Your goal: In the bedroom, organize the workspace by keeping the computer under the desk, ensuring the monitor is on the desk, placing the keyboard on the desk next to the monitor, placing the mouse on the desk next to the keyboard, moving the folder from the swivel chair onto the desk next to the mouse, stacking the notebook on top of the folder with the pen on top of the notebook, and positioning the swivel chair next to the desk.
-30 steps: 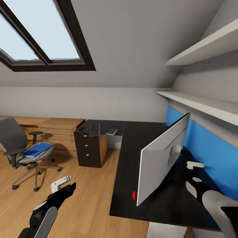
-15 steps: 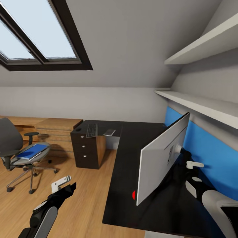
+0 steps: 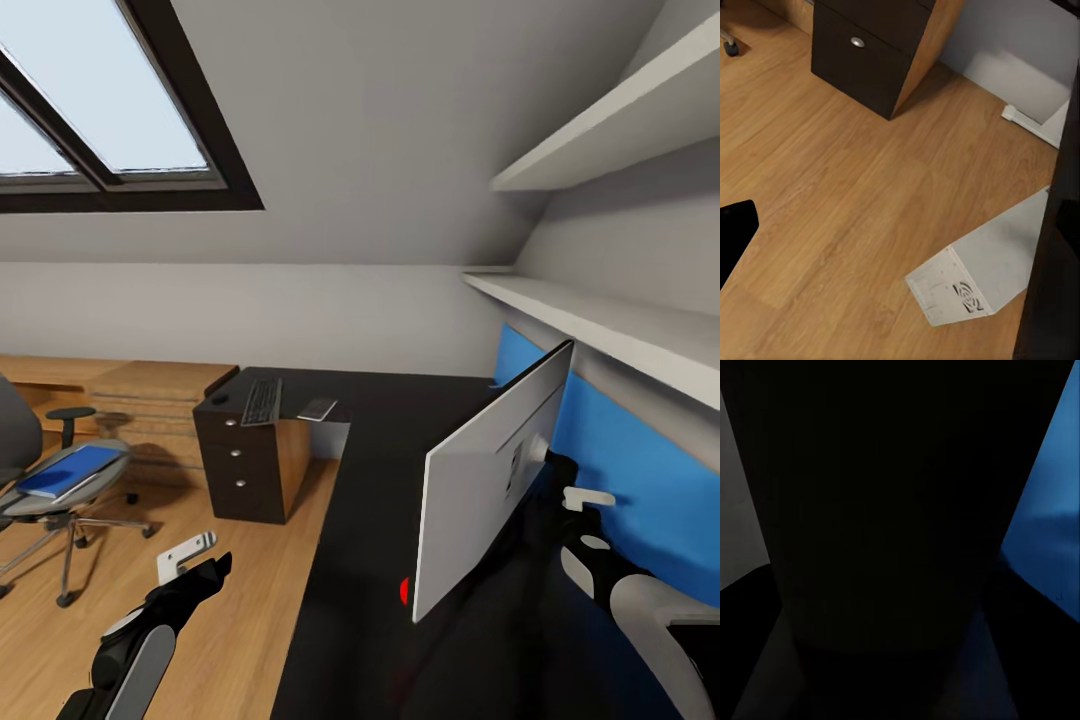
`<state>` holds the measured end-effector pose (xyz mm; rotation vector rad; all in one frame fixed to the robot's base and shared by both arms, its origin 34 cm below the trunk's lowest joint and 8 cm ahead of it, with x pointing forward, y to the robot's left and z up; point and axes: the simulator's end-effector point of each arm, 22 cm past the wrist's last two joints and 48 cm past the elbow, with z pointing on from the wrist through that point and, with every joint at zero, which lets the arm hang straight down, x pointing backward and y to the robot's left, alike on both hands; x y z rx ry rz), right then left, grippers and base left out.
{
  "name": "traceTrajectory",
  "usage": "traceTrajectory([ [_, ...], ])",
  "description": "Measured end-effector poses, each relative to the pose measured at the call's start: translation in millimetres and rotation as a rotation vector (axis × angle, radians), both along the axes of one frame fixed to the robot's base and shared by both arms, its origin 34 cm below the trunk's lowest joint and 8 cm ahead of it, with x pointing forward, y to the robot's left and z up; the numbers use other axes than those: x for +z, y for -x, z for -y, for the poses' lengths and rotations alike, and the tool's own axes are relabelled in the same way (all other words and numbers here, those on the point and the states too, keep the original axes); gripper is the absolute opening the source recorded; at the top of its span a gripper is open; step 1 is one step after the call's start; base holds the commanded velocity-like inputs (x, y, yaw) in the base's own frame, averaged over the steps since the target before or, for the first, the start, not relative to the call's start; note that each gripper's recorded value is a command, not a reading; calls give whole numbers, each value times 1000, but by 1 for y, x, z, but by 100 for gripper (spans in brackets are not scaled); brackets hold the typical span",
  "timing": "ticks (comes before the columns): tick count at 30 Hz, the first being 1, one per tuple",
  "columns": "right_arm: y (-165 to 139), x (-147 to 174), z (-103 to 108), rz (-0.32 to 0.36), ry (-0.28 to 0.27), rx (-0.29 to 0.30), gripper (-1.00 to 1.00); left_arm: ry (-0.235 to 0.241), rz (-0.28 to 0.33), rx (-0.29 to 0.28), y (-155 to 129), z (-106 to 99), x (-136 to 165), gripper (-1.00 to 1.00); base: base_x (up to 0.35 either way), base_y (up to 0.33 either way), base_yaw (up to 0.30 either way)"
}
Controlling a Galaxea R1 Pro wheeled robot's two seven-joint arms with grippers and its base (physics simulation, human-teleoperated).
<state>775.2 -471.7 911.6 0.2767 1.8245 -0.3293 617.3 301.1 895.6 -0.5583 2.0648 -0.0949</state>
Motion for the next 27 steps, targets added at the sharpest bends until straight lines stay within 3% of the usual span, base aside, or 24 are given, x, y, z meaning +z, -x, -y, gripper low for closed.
traceTrajectory([
  [6, 0, 0, 0, 0, 0, 0, -100, 5, -2, -1, 0, 1, -1, 100, 137, -121, 0],
  [27, 0, 0, 1, 0, -1, -4, -100, 8, -4, -3, 0, 1, -2, 100, 14, -11, 0],
])
